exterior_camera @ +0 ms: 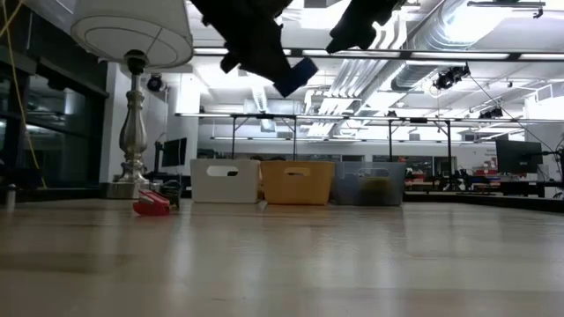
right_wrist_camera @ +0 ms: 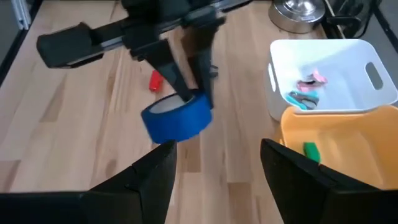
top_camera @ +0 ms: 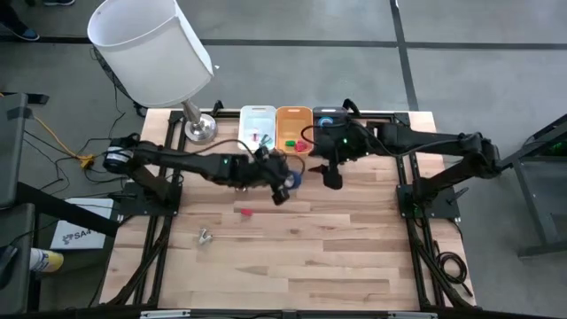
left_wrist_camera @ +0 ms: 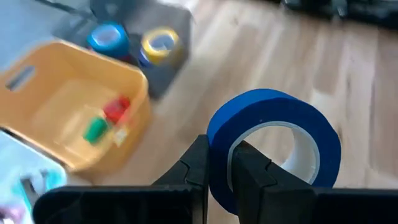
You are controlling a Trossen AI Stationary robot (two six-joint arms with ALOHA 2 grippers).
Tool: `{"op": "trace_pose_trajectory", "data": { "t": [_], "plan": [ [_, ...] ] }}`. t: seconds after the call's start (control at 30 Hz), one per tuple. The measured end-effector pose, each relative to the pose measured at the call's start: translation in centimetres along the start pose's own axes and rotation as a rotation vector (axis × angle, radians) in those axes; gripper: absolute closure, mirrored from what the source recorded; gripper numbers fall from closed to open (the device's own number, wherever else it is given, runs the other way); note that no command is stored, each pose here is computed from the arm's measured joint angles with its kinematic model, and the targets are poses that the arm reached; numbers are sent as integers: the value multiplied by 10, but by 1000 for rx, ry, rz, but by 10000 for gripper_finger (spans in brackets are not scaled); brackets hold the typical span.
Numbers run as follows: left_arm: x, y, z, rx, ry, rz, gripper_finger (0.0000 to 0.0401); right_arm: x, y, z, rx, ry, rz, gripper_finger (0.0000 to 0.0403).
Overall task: Pick and place Stapler, Stapler remover, tape
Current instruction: Put the blue tape into the black bin
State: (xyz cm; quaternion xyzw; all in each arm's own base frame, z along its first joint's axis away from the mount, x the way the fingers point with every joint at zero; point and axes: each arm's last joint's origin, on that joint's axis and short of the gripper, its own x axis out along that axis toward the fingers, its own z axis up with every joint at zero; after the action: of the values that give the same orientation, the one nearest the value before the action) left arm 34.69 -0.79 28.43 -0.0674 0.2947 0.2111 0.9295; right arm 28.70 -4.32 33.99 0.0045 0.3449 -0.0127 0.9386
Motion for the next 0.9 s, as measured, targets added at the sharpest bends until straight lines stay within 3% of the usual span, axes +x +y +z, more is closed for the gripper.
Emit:
{"op": "trace_pose_trajectory", "data": {
  "t": [0.37, 0.5, 0.77, 0.9],
  "plan": [
    [12, 35, 28, -12, -172, 62, 368, -14, -44, -10, 16, 9, 36, 179],
    [13, 43, 38, 22, -254, 78, 368, -19, -50, -11, -2, -19, 88, 179],
    [11, 53, 55, 118, -402, 117, 368, -30, -56, -11, -1, -50, 61, 179],
    [11, 60, 62, 154, -466, 86, 368, -31, -56, -8, 5, -82, 77, 179]
  ]
}}
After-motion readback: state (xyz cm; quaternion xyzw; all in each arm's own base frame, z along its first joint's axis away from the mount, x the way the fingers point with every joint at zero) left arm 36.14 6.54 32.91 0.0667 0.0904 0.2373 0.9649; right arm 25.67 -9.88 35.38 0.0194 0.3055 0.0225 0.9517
